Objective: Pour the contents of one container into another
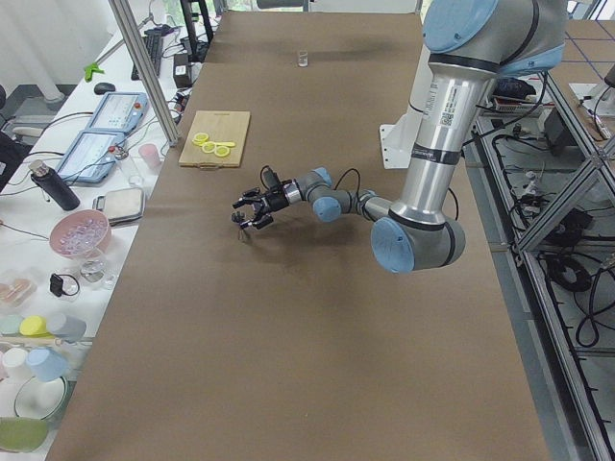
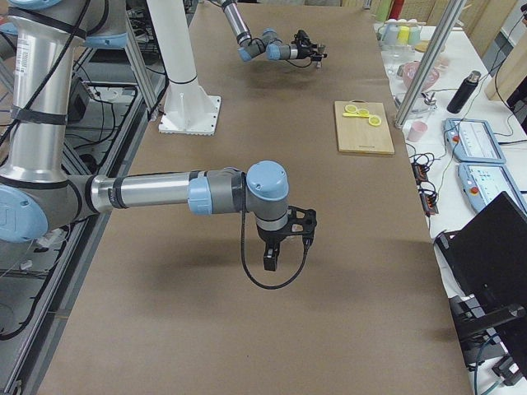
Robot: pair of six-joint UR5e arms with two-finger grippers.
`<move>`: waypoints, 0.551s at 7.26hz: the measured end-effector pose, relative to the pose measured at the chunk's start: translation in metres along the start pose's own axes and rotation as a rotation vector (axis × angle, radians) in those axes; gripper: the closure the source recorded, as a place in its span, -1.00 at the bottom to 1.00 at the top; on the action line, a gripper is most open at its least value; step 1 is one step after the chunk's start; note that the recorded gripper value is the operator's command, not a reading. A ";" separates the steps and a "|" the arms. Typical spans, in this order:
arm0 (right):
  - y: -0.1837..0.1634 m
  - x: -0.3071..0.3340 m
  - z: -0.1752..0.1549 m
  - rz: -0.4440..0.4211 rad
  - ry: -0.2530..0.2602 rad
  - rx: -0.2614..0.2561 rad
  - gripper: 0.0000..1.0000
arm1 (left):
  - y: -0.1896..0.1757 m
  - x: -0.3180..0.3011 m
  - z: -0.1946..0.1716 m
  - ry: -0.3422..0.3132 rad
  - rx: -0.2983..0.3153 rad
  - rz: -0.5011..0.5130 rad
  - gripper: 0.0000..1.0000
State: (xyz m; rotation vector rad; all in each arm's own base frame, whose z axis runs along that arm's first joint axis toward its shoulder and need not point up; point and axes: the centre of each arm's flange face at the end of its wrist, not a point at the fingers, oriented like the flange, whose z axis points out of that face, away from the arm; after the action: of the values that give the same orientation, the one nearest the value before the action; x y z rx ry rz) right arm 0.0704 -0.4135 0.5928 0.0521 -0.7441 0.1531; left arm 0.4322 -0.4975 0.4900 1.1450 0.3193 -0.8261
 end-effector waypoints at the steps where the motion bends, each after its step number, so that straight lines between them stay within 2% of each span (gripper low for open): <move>1: 0.000 0.000 0.002 -0.003 -0.005 -0.004 -1.00 | -0.009 -0.005 -0.002 0.003 0.002 0.007 -0.96; 4: 0.000 -0.001 0.008 -0.006 -0.006 -0.018 -1.00 | -0.034 -0.010 -0.001 0.002 0.012 0.015 -0.96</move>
State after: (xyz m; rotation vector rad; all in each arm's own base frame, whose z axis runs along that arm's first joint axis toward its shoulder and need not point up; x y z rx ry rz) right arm 0.0642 -0.4144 0.5981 0.0378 -0.7515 0.1402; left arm 0.4011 -0.4983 0.4736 1.1584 0.3078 -0.8150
